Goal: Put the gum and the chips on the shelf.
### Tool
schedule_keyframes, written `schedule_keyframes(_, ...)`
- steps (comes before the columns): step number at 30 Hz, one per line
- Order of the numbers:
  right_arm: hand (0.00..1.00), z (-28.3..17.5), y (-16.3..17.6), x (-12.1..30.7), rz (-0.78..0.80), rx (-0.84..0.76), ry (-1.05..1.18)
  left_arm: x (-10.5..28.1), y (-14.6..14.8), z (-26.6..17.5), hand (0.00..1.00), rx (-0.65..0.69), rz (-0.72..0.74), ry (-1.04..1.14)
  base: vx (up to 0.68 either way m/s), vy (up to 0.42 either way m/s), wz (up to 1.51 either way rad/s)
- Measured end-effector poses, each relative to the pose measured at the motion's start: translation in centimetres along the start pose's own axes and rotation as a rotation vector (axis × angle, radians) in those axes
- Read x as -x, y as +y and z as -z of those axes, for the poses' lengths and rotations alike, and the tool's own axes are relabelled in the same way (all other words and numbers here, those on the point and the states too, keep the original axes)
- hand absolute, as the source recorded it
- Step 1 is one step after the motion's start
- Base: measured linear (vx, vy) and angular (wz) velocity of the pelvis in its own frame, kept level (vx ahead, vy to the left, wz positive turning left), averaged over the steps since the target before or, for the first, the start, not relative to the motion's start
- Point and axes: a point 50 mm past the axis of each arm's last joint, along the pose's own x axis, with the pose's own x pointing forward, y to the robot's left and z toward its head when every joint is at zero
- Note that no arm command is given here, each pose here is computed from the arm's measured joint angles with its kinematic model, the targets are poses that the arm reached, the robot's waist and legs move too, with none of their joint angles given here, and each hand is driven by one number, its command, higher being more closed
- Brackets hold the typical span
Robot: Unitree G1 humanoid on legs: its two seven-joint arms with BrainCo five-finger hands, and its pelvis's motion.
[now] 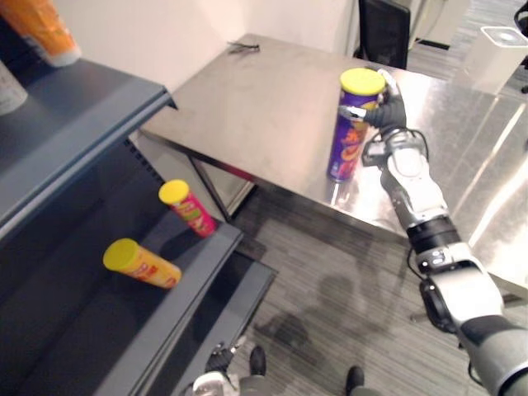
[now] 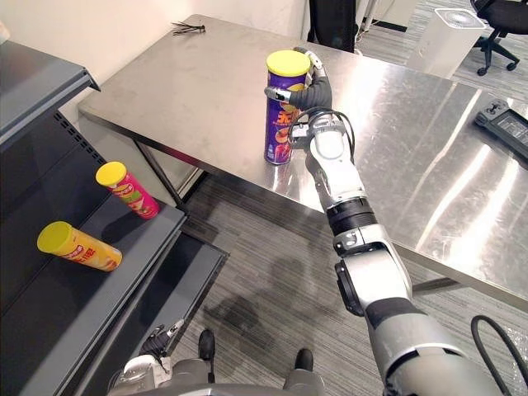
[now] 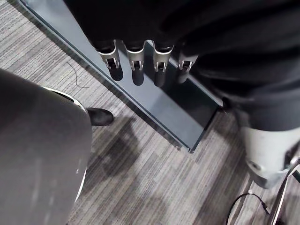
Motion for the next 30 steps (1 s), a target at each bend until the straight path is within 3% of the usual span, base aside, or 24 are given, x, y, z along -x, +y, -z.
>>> schedule_keyframes(18, 1.00, 1.9, 0.7, 1.4, -0.045, -0.016, 0.014, 0.0, 0.0, 0.0, 0.00, -0.021, 0.007, 0.000, 0.00, -0.001, 0.00)
schedule_keyframes(25, 1.00, 2.0, 1.2, 4.7, -0.090, -0.054, -0.046, 0.0, 0.4, -0.1, 0.00, -0.028, -0.002, 0.000, 0.01, -0.006, -0.02)
schedule_keyframes(30, 1.00, -0.1, -0.4, 7.1, -0.049, -0.102, -0.170, 0.0, 0.8, 0.3, 0.00, -0.023, -0.017, 0.012, 0.00, 0.000, 0.00)
